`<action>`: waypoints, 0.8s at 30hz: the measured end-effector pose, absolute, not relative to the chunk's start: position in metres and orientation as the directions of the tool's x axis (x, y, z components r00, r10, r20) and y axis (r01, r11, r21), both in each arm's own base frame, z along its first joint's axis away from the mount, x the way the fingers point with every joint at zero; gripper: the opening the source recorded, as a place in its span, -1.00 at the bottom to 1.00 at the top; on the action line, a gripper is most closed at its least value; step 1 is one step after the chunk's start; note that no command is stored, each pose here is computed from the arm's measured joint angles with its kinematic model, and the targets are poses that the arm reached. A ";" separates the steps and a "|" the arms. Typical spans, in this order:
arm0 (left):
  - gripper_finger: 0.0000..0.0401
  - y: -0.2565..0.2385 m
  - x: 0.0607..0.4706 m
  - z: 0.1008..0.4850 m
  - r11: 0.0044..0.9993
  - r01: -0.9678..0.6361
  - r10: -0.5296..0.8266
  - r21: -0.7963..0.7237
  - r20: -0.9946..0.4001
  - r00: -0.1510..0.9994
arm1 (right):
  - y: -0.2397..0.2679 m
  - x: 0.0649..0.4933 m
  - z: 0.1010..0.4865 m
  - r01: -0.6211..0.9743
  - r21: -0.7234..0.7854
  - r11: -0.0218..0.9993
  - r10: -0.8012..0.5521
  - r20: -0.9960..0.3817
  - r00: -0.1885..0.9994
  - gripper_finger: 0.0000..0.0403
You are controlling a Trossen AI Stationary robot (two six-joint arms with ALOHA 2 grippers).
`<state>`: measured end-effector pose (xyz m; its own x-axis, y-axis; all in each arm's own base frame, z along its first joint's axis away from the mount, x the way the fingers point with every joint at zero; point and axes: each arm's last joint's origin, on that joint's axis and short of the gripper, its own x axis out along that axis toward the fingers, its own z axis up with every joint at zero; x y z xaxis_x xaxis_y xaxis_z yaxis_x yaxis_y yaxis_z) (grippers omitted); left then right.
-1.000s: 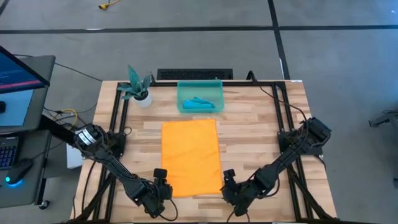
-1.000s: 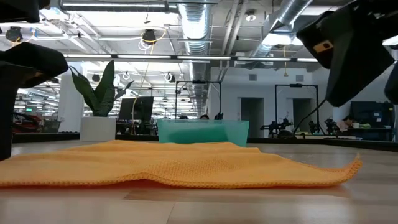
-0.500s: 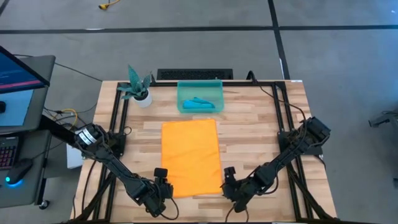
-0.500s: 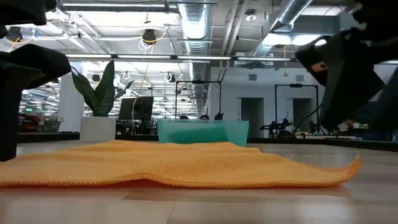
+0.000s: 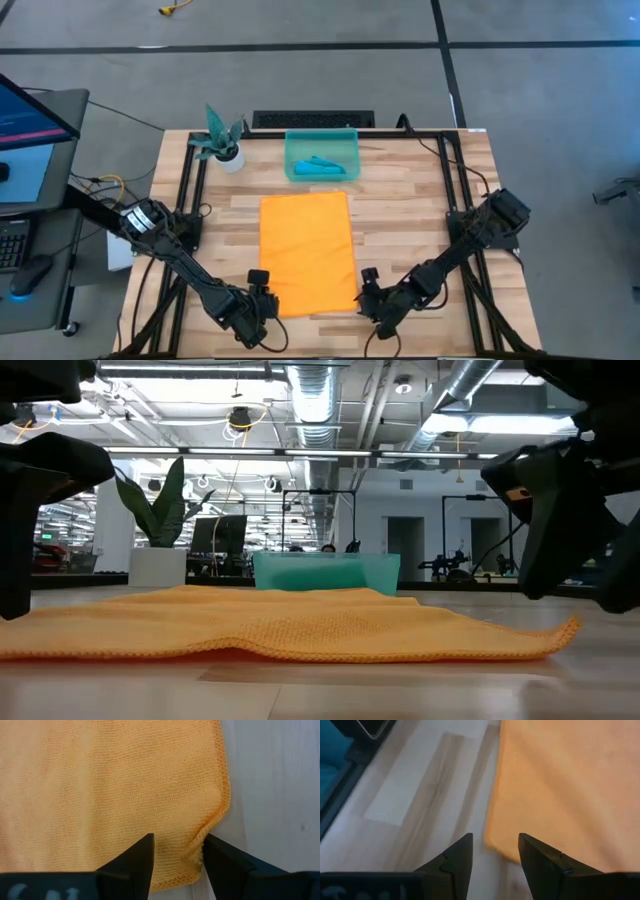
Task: Roll microfiber towels into tight, uniform cylinder then place into a basket
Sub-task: Roll the orange microfiber cloth
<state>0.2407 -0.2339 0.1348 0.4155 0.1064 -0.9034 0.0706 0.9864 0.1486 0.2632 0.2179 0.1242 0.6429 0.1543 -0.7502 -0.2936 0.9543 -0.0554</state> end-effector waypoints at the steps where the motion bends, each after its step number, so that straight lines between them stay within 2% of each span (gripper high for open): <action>1: -0.23 -0.234 0.241 0.135 0.986 0.071 0.107 0.149 -0.903 0.416 | 0.219 0.265 0.121 -0.293 -0.051 0.955 0.160 -0.743 0.650 -0.10; 9: -0.23 -0.233 0.242 0.135 0.986 0.072 0.109 0.152 -0.903 0.416 | 0.226 0.275 0.087 -0.299 -0.085 0.951 0.137 -0.749 0.649 -0.12; 16: -0.23 -0.232 0.242 0.135 0.986 0.066 0.110 0.151 -0.903 0.416 | 0.223 0.276 0.089 -0.302 -0.076 0.950 0.143 -0.756 0.639 -0.20; 20: -0.23 -0.232 0.242 0.135 0.986 0.067 0.110 0.151 -0.903 0.416 | 0.222 0.274 0.094 -0.304 -0.073 0.950 0.147 -0.755 0.638 -0.34; 24: -0.24 -0.232 0.242 0.135 0.987 0.061 0.113 0.151 -0.903 0.415 | 0.222 0.274 0.094 -0.306 -0.077 0.949 0.143 -0.760 0.634 -0.59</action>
